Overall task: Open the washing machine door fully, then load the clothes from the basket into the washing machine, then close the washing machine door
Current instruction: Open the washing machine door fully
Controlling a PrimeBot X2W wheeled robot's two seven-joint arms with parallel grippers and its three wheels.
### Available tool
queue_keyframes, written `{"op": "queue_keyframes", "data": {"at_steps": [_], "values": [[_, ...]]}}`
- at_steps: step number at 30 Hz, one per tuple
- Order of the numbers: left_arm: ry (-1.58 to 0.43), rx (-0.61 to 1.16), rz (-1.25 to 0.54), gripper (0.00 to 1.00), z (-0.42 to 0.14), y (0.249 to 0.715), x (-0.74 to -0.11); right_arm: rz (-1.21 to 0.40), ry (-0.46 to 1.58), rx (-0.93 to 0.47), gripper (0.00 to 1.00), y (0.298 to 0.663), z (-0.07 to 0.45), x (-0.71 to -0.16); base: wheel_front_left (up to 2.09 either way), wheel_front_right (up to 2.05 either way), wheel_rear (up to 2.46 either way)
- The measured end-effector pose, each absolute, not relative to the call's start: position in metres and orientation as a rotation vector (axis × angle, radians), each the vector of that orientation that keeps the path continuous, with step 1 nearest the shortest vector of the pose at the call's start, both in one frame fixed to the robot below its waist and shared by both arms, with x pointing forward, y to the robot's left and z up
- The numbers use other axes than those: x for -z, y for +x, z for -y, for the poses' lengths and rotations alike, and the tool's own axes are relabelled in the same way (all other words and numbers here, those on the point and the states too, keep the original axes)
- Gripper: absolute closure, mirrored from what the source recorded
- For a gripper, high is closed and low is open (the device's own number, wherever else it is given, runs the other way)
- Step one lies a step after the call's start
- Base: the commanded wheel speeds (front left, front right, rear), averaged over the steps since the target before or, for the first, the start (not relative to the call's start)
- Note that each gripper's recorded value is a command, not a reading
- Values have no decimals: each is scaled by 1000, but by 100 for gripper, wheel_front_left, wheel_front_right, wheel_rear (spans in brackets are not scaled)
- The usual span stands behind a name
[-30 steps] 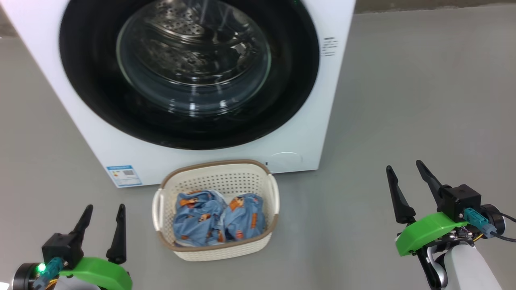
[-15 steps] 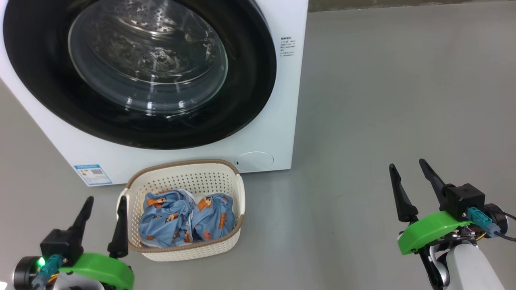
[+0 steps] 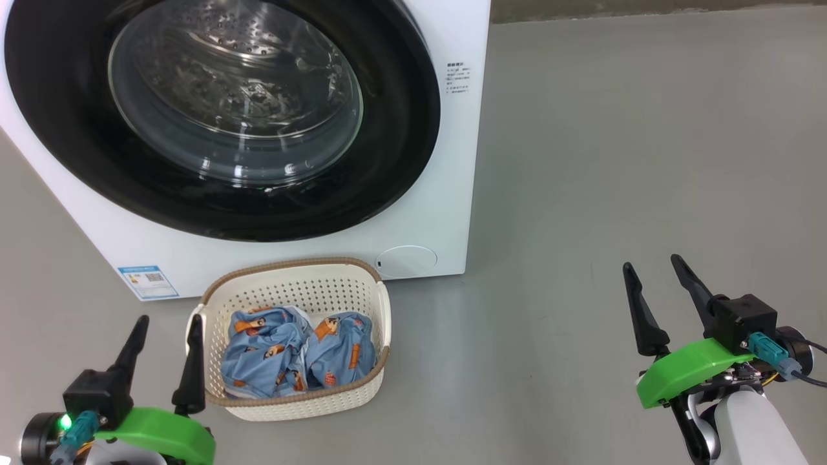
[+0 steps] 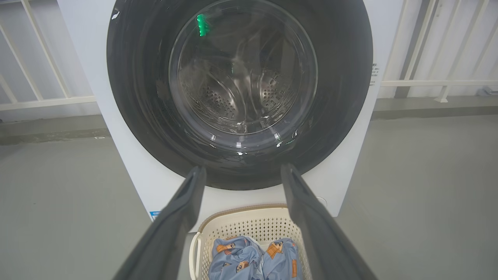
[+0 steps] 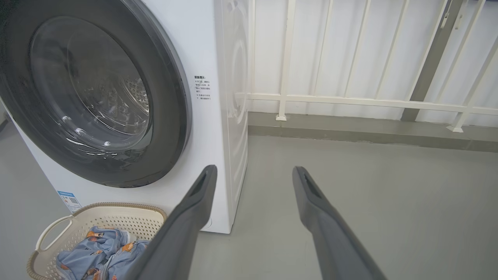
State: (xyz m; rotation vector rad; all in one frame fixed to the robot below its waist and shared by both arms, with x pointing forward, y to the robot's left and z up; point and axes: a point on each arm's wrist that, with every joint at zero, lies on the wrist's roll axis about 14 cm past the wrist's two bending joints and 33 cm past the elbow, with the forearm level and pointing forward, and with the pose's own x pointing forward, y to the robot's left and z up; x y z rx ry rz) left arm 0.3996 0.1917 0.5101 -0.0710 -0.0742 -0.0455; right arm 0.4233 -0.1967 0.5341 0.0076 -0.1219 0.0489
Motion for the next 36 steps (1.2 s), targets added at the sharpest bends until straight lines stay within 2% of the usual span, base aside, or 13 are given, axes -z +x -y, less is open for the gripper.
{"op": "queue_keyframes", "data": {"at_steps": [10, 16, 31, 32, 33, 35, 36], "values": [[-65, 41, 87, 0, -193, 399, -514, 120, 18, -43, 0, 427, 197, -533, 0, 0, 0], [-76, 36, 74, 0, -192, 395, -508, 158, 92, -3, 0, 439, 206, -544, 0, 0, 0], [-80, 21, 28, 0, -195, 388, -491, 366, 456, 110, 0, 483, 241, -611, 0, 0, 0], [-81, 21, 25, 0, -195, 387, -490, 373, 487, 120, 9, 486, 245, -613, 0, 0, 0], [-81, 20, 22, 0, -196, 387, -489, 376, 537, 135, 51, 488, 250, -614, 0, 0, 0], [-83, 19, 15, 0, -195, 387, -487, 379, 618, 156, 100, 494, 256, -614, 0, 0, 0], [-85, 19, 12, 0, -195, 387, -486, 379, 661, 168, 100, 497, 259, -612, 0, 0, 0]]}}
